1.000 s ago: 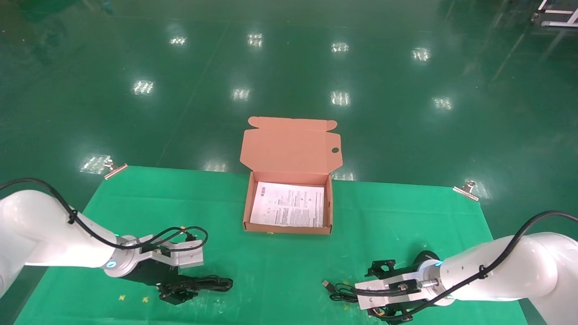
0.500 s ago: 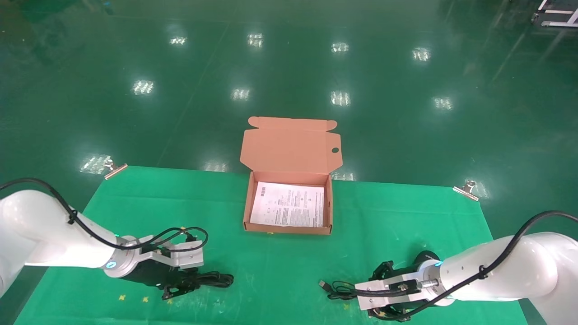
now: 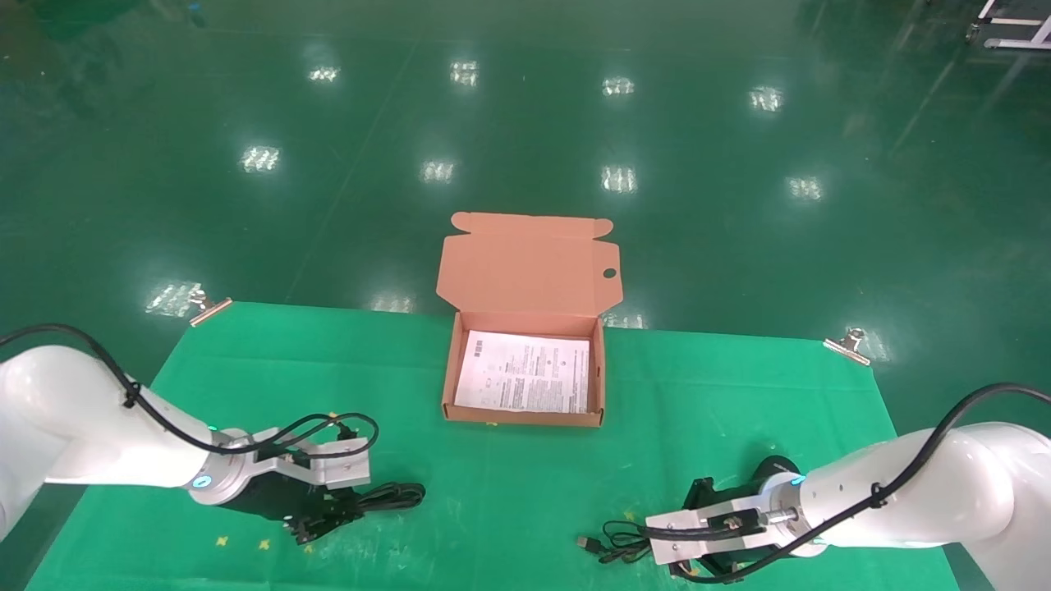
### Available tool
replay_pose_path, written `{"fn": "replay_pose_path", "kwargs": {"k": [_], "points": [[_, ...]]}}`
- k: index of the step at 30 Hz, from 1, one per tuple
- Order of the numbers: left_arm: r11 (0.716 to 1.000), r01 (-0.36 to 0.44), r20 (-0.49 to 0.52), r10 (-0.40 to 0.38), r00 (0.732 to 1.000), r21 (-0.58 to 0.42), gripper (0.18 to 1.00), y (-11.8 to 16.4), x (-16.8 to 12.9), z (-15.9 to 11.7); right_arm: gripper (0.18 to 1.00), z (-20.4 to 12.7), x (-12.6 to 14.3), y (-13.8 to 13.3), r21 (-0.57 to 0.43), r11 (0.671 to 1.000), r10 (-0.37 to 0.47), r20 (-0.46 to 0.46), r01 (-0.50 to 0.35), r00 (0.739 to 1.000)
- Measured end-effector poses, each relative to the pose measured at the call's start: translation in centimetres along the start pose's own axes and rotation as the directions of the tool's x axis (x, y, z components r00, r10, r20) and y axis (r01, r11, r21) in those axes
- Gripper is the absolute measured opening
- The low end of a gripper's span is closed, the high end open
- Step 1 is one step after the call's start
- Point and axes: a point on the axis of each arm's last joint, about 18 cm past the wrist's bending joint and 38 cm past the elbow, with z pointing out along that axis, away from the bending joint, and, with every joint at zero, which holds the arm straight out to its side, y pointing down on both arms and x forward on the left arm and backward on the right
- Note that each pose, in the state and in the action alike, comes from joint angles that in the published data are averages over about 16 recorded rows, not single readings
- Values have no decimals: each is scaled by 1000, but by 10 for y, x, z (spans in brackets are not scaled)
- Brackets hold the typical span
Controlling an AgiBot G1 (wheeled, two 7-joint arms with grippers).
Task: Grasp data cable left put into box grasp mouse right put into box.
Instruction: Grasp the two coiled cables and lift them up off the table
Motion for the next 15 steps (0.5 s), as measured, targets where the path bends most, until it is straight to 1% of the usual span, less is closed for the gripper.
{"fn": "replay_pose_path", "kwargs": {"k": [5, 9, 12, 15], "points": [[999, -40, 21, 40, 999, 4, 285, -3, -10, -12, 237, -17, 11, 12, -2, 999, 46, -46, -47, 998], [996, -87, 63, 86, 994, 9, 284, -9, -26, -31, 223, -40, 29, 26, 1, 994, 104, -117, -105, 988], [992, -127, 111, 125, 986, 8, 283, -15, -40, -49, 221, -64, 48, 35, 10, 989, 149, -190, -150, 970], [985, -172, 172, 170, 970, -2, 282, -23, -56, -69, 220, -90, 70, 42, 35, 980, 196, -270, -194, 943]]}}
